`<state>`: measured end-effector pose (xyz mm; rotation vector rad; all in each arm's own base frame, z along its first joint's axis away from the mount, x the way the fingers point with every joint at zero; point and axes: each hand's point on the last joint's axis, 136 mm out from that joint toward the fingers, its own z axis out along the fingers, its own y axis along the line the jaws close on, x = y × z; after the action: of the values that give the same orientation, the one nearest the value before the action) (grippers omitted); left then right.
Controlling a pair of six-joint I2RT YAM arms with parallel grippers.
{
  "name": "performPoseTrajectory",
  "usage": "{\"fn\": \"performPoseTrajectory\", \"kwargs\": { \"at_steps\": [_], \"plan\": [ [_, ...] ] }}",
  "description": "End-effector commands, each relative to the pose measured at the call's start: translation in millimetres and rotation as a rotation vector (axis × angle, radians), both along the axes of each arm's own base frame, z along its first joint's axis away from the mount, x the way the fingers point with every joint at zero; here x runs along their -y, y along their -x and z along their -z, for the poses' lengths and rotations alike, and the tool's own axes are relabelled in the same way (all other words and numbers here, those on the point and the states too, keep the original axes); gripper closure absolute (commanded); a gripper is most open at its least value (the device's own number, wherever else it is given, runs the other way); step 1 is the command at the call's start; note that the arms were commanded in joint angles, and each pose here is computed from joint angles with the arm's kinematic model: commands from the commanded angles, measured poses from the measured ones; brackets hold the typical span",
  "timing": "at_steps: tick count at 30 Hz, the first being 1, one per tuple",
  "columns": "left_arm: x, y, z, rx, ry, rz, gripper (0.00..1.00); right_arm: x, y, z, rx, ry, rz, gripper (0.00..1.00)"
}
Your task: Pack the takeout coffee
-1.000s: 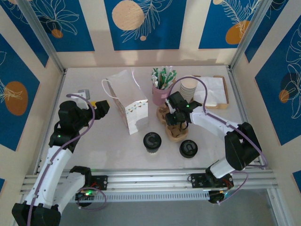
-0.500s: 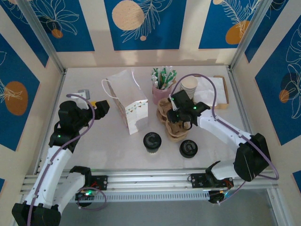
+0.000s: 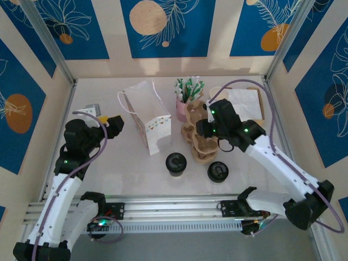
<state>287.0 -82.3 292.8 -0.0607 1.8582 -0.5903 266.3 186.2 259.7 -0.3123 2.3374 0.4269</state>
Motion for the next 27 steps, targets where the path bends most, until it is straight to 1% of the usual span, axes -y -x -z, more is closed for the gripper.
{"fn": "performPoseTrajectory", "kwargs": {
  "at_steps": [1, 8, 13, 16, 22, 27],
  "plan": [
    [-7, 2, 1, 0.013, -0.03, -0.033, 0.23, -5, 16, -37, 0.057, -0.057, -0.02, 0.66],
    [-8, 2, 0, 0.016, -0.034, -0.039, 0.23, -39, 30, -106, 0.218, -0.117, -0.12, 0.66],
    [-9, 2, 2, 0.015, -0.039, -0.041, 0.23, -78, 34, -147, 0.315, -0.172, -0.204, 0.66],
    [-8, 2, 2, 0.015, -0.04, -0.04, 0.23, -102, 31, -160, 0.349, -0.201, -0.242, 0.66],
    [-8, 2, 2, 0.012, -0.039, -0.036, 0.22, -150, 24, -172, 0.378, -0.237, -0.304, 0.66],
    [-7, 2, 2, 0.013, -0.037, -0.031, 0.22, -182, 19, -179, 0.41, -0.259, -0.341, 0.66]
  ]
}}
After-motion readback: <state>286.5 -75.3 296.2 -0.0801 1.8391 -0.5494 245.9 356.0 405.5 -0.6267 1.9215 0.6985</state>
